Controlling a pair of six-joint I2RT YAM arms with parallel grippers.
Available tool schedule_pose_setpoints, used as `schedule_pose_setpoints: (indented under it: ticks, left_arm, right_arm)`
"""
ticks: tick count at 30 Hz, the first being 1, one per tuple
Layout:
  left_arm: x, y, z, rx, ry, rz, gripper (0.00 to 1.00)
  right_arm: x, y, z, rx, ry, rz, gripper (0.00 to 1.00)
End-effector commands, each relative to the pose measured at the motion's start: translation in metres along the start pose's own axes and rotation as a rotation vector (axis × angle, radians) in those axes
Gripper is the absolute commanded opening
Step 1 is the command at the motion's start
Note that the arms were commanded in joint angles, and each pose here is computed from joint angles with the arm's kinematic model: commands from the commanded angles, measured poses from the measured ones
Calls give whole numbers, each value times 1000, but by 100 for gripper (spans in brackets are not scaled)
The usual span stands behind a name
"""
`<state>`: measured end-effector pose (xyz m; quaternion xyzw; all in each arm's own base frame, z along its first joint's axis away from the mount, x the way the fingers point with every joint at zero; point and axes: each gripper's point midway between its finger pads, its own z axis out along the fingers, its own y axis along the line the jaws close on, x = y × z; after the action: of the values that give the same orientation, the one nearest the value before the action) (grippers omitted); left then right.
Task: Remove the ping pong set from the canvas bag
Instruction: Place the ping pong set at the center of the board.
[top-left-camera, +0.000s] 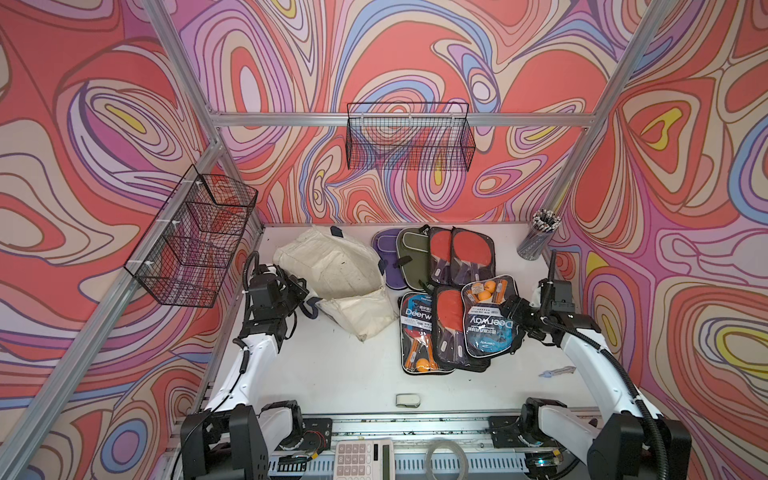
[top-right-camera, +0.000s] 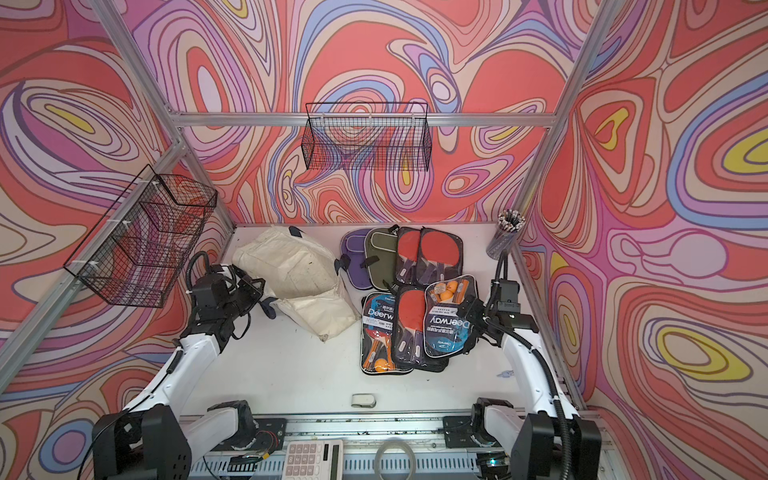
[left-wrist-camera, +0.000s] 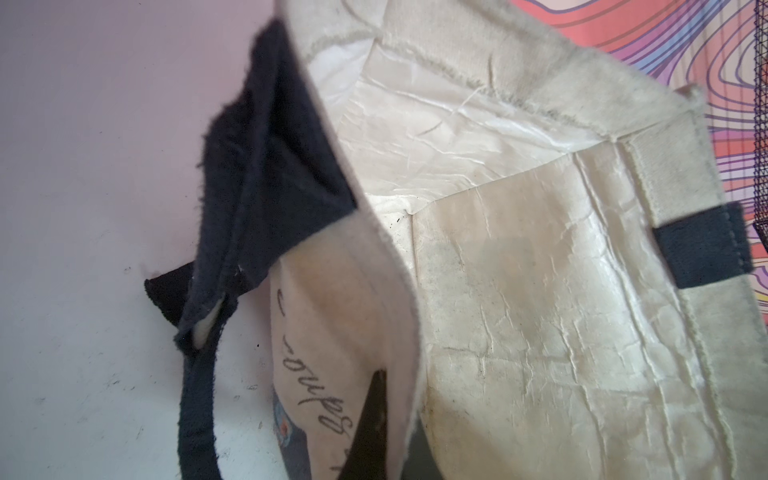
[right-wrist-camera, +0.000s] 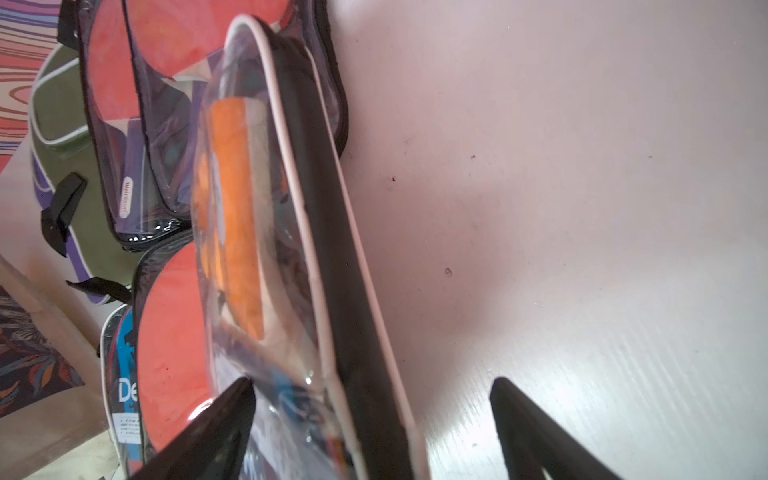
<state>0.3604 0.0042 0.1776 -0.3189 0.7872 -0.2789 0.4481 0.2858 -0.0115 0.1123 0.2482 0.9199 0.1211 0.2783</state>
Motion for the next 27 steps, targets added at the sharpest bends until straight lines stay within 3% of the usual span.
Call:
schedule_pose_setpoints:
  ticks: [1, 11, 27]
  left_arm:
    - [-3, 4, -4, -10, -13, -9, 0]
    - [-4, 5, -4, -8, -16, -15, 0]
    - [-4, 5, -4, -5, -16, -20, 0]
  right_arm:
    - [-12, 0, 1, 19, -25, 13, 92]
    - [-9, -16, 17, 93, 2, 19, 93]
    - [-4, -9, 20, 41, -1, 23, 93]
